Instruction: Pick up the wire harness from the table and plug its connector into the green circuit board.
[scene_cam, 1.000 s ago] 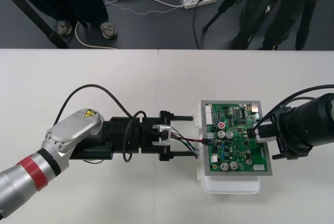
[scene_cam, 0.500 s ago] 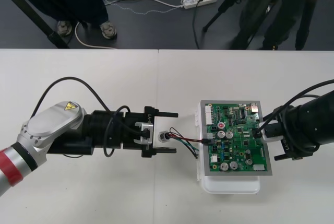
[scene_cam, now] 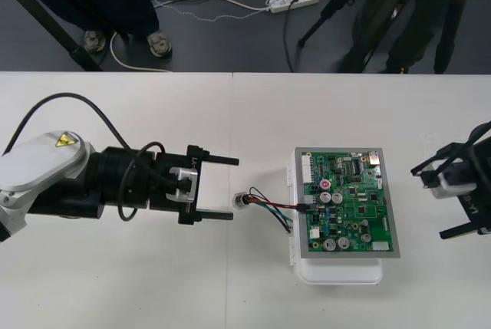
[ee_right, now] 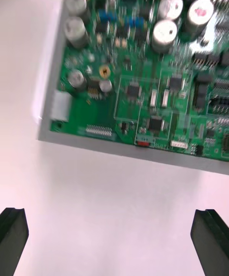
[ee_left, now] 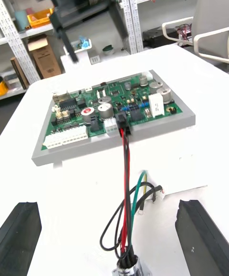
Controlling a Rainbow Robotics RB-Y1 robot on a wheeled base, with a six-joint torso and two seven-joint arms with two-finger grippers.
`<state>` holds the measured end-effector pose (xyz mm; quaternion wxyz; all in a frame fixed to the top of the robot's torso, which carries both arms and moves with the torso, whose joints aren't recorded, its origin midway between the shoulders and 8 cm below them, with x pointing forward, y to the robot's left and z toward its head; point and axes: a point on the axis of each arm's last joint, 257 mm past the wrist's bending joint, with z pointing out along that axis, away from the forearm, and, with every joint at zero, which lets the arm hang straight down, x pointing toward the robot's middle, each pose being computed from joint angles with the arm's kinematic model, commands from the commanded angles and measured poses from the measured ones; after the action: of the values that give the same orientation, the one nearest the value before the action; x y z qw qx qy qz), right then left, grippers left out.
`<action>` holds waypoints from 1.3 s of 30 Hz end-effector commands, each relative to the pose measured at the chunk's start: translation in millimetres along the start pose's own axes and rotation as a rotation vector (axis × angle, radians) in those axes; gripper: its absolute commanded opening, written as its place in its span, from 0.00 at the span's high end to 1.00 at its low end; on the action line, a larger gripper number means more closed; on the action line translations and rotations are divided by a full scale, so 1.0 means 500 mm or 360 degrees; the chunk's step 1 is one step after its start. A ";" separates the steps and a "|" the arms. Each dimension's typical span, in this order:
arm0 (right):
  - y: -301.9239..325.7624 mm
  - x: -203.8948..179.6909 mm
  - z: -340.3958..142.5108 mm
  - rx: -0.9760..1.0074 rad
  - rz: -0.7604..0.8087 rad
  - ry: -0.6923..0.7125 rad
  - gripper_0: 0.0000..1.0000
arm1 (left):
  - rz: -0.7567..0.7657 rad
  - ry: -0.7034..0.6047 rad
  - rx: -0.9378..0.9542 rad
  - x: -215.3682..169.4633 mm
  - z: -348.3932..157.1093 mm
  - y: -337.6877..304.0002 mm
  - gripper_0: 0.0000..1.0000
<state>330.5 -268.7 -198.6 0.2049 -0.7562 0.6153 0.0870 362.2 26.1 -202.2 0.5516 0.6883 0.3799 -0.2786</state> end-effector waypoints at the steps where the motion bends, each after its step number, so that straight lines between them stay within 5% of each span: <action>1: -0.046 -0.026 -0.094 0.0126 -0.0036 -0.0078 0.00 | -0.0080 -0.0021 0.0065 -0.060 -0.055 0.020 0.17; 9: -0.016 -0.164 -0.114 -0.0023 0.0186 -0.0632 0.00 | -0.0139 -0.0008 0.0104 -0.111 -0.115 0.055 0.17; 16: -0.015 -0.274 -0.141 -0.0011 0.0118 -0.0972 0.00 | -0.0231 -0.0054 0.0125 -0.160 -0.155 0.081 0.17; 28: -0.021 -0.390 -0.216 0.0210 -0.0072 -0.1235 0.00 | -0.0280 -0.0016 0.0120 -0.227 -0.206 0.104 0.17; 39: 0.006 -0.394 -0.201 0.0242 0.0080 -0.1024 0.00 | -0.0329 0.0019 0.0035 -0.276 -0.249 0.132 0.17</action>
<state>275.3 -133.1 -37.8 0.4436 -0.6665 0.5194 0.2987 347.3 105.0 -37.0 0.5211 0.6619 0.4308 -0.3237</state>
